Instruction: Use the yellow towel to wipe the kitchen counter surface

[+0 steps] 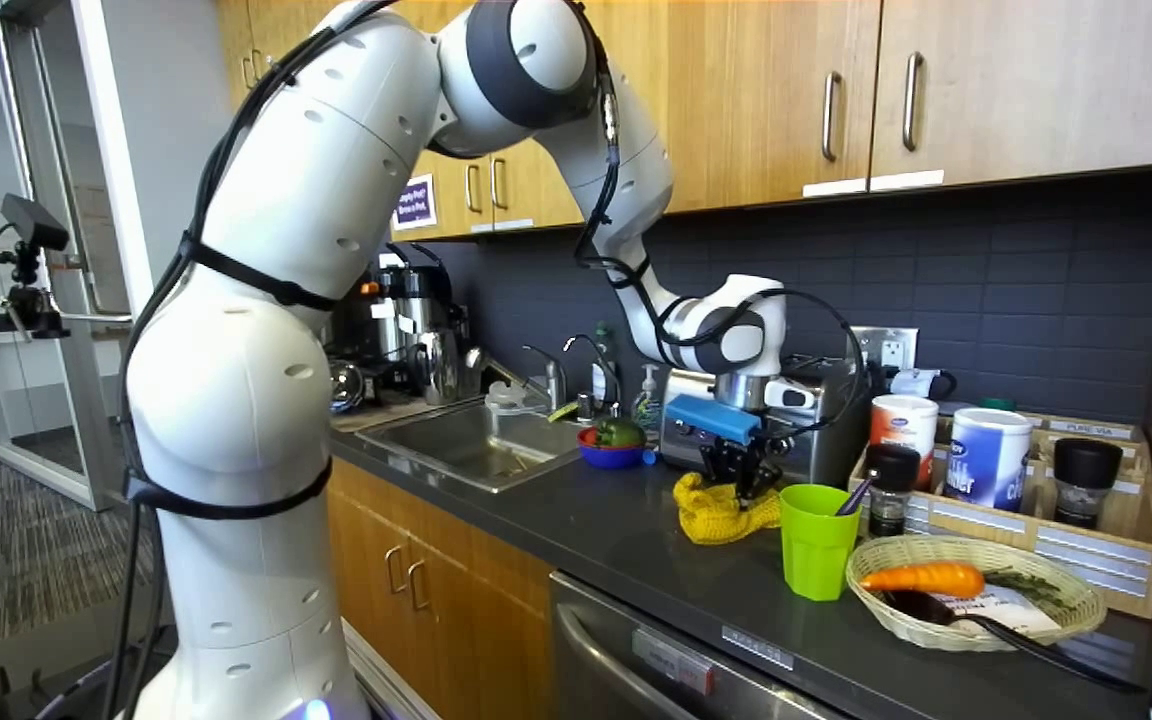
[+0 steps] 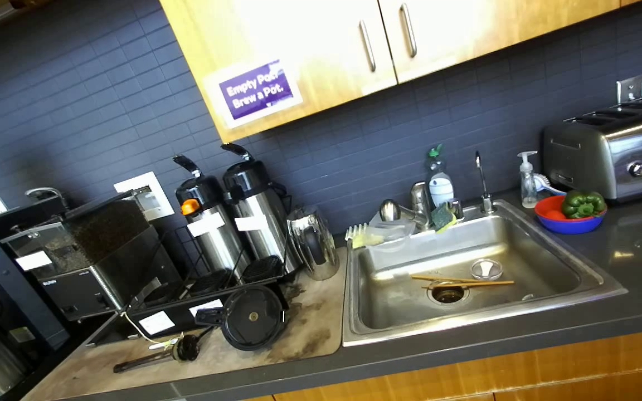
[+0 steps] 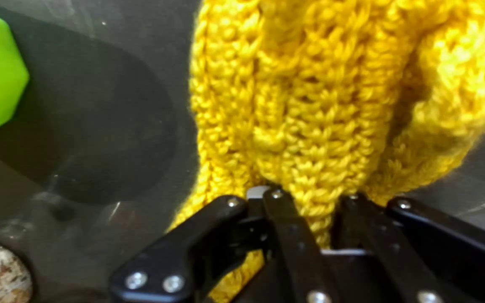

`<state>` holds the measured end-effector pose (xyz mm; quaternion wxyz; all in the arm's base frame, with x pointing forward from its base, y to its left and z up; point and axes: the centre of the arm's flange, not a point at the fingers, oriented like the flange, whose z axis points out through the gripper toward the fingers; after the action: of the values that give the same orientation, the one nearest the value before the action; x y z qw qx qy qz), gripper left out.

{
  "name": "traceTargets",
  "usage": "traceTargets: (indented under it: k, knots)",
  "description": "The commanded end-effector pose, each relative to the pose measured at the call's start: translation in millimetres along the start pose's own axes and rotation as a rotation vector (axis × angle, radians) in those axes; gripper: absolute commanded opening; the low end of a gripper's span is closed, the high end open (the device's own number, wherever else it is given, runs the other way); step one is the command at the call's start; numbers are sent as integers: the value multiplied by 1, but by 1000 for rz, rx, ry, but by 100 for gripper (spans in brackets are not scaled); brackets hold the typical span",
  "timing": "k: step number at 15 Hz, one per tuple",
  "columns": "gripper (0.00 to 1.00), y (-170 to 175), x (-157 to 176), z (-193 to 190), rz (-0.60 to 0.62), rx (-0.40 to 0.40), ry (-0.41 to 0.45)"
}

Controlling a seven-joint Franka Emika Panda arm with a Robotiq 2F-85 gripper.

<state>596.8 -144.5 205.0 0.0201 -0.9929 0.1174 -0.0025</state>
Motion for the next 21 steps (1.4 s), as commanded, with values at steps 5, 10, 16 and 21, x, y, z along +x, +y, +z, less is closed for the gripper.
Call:
traceTargets:
  k: [5,10,16,21]
  knots:
    - [5,-58,-15,43,-125,20,-53]
    - [5,-126,-31,49,-297,-9,-78]
    - [5,-174,-50,56,-460,-67,-85]
    - [5,-156,-33,47,-412,-53,-60]
